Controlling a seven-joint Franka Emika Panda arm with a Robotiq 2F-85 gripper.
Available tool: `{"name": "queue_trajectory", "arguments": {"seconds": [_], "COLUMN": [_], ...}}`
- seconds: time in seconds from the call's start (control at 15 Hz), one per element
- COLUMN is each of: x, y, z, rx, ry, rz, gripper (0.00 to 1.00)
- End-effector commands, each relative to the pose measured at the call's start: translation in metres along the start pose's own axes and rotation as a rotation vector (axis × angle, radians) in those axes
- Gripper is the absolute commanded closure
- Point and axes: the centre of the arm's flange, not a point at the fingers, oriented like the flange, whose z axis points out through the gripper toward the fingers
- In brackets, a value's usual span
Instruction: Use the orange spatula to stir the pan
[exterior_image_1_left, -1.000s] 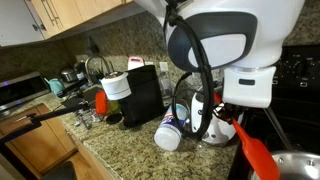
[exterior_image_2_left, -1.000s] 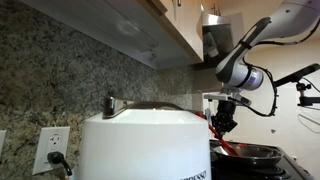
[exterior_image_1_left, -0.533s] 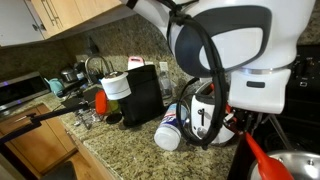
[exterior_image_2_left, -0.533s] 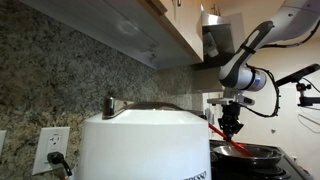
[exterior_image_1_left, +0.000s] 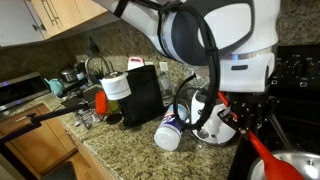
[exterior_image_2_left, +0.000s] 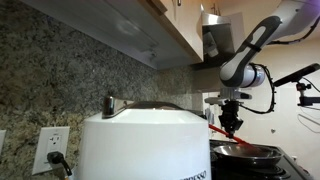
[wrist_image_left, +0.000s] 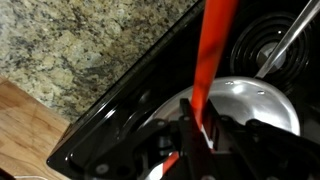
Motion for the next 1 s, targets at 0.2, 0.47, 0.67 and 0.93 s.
{"name": "queue_trajectory", "arguments": {"seconds": [0.2,0.47,0.67,0.93], "x": [-0.026,-0.042,-0.066,-0.101], "y": [0.046,0.07,0.091,0.116], "z": [-0.057,-0.076,-0.089,-0.091], "rx": [0.073,0.081,0.076,0.043], "ry": [0.091,0.046,0.023,-0.008], "rz": [-0.029,-0.103,-0.159,-0.257], "gripper": [0.96,0.96,0.96,0.96]}}
